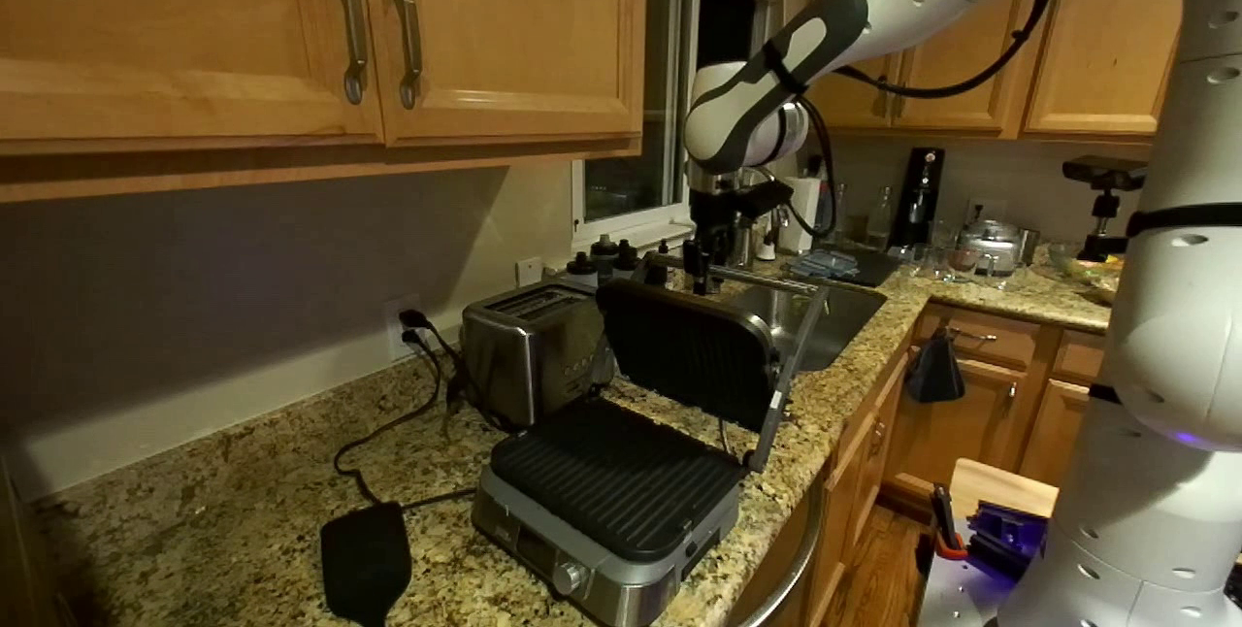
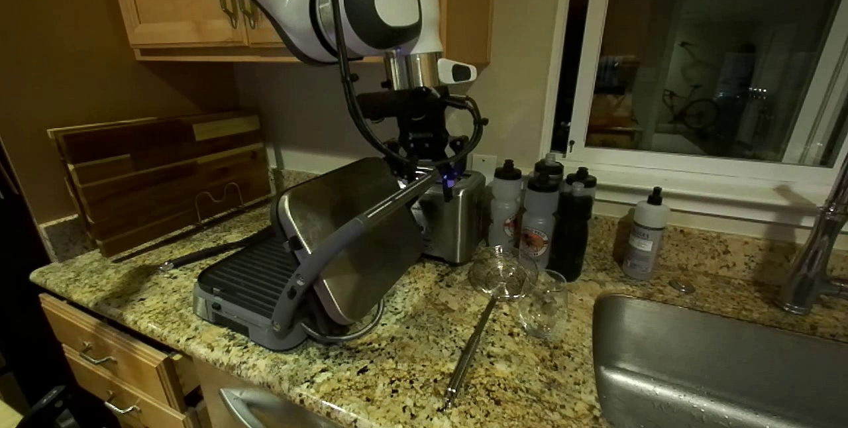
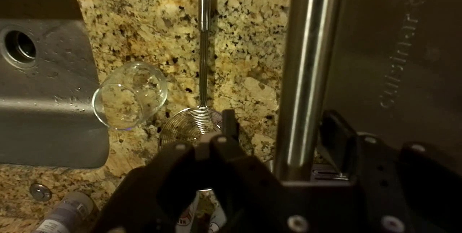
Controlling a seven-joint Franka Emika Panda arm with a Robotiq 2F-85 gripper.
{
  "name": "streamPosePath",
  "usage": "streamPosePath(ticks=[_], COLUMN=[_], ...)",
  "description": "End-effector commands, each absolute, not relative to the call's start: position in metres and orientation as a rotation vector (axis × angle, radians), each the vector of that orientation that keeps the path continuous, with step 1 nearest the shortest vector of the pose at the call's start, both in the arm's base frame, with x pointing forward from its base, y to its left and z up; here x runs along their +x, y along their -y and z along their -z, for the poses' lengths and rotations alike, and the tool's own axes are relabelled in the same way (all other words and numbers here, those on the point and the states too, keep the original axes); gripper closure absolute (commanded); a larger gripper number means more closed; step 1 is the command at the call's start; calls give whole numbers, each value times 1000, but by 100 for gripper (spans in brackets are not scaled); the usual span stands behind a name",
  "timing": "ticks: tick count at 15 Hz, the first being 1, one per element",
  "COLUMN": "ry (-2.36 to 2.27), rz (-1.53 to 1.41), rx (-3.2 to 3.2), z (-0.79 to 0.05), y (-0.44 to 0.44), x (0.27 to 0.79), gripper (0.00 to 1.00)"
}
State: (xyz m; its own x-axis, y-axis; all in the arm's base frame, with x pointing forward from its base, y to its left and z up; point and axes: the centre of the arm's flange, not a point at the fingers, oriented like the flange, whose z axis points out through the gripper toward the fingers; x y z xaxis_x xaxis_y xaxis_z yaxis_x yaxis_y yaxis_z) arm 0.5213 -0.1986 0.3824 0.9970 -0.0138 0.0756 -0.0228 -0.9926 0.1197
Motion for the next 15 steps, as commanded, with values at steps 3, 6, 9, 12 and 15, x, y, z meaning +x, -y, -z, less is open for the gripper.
streamPosePath(ticks=[3,6,9,12,15], ry=[80,94,81,51,32], rz=[-138,-140,-138,-155,-171], rx=[3055,3082,3104,3113,3110], z=[-380,-376,-374,-377,-381], y=[220,219,218,217,213], x=[522,523,525,523,524], gripper=[80,98,100,98,98])
